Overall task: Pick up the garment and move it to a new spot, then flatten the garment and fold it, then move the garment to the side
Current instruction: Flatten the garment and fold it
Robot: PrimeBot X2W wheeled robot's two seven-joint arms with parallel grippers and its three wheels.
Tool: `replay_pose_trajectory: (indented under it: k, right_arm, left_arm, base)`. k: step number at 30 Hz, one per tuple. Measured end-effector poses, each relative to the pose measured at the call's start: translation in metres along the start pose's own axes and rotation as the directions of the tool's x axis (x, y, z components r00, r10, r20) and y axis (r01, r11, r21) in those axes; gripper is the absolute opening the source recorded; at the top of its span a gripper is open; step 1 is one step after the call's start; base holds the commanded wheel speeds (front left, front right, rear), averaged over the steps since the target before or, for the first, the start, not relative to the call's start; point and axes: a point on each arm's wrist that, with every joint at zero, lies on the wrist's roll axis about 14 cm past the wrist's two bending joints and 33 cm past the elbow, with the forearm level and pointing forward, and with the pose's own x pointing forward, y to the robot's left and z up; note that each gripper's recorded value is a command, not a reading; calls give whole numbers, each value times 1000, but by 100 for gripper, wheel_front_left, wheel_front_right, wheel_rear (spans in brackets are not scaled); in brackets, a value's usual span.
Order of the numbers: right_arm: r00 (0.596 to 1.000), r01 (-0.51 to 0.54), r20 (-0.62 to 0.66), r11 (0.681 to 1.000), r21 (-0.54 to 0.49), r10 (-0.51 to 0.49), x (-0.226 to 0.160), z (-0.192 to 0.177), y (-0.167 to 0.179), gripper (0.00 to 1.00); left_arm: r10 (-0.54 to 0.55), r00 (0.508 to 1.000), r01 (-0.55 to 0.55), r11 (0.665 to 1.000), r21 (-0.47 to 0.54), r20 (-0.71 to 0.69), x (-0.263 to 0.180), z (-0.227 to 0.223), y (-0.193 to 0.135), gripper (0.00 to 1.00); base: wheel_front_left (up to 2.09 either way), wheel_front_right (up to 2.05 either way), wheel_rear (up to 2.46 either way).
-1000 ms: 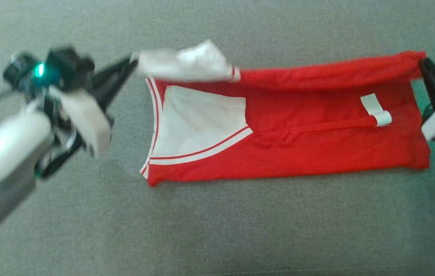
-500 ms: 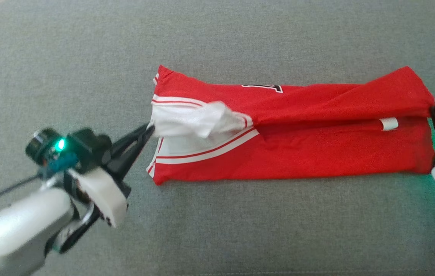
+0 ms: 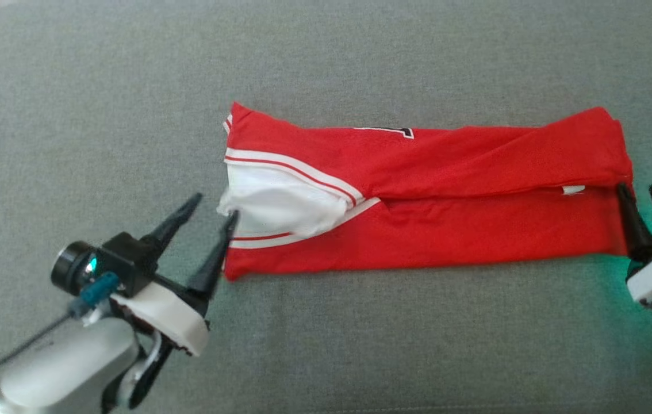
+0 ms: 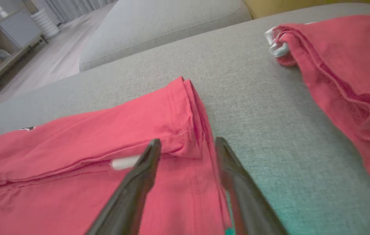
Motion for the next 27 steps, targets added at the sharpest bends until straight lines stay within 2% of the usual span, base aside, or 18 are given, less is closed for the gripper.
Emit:
replay_pose_trajectory:
  k: [4, 9, 12, 16, 20, 24, 25, 26, 27]
  right_arm:
    - [995, 22, 92, 996, 86, -30, -11, 2, 5, 100]
    - [982, 76, 157, 983, 168, -103, -15, 3, 2, 100]
    - [979, 105, 153, 975, 198, -137, -10, -1, 1, 100]
    - [975, 129, 150, 964, 231, -166, 1, 2, -2, 100]
    - [970, 158, 138, 954, 254, -198, 16, 8, -7, 100]
    - [980, 187, 16, 952, 241, -196, 24, -15, -6, 100]
    - [981, 191, -12, 953, 236, -194, 26, -20, -5, 91]
    - [982, 191, -27, 955, 228, -190, 26, -22, -4, 63]
    - [982, 187, -39, 957, 220, -183, 28, -22, -2, 28]
  left_arm:
    - [139, 987, -137, 990, -29, 81, 1, 13, 9, 100]
    - [311, 901, -284, 950, -131, 302, -5, 67, 13, 100]
    - [363, 875, -330, 932, -152, 321, -18, 59, 6, 100]
    - [373, 873, -336, 927, -170, 313, -26, 46, -6, 100]
    - [370, 860, -328, 928, -175, 351, -33, 51, -15, 100]
    - [366, 847, -338, 931, -142, 386, -38, 56, -15, 100]
    - [364, 845, -337, 931, -138, 391, -40, 57, -15, 100]
    - [367, 841, -341, 930, -136, 397, -41, 58, -14, 100]
    - [371, 837, -346, 928, -137, 403, -43, 59, -14, 100]
  base:
    - [0, 0, 0]
    - [0, 0, 0]
    - [0, 0, 0]
    - [0, 0, 0]
    - [0, 0, 0]
    - [0, 0, 0]
    - [0, 0, 0]
    - [0, 0, 0]
    - [0, 0, 0]
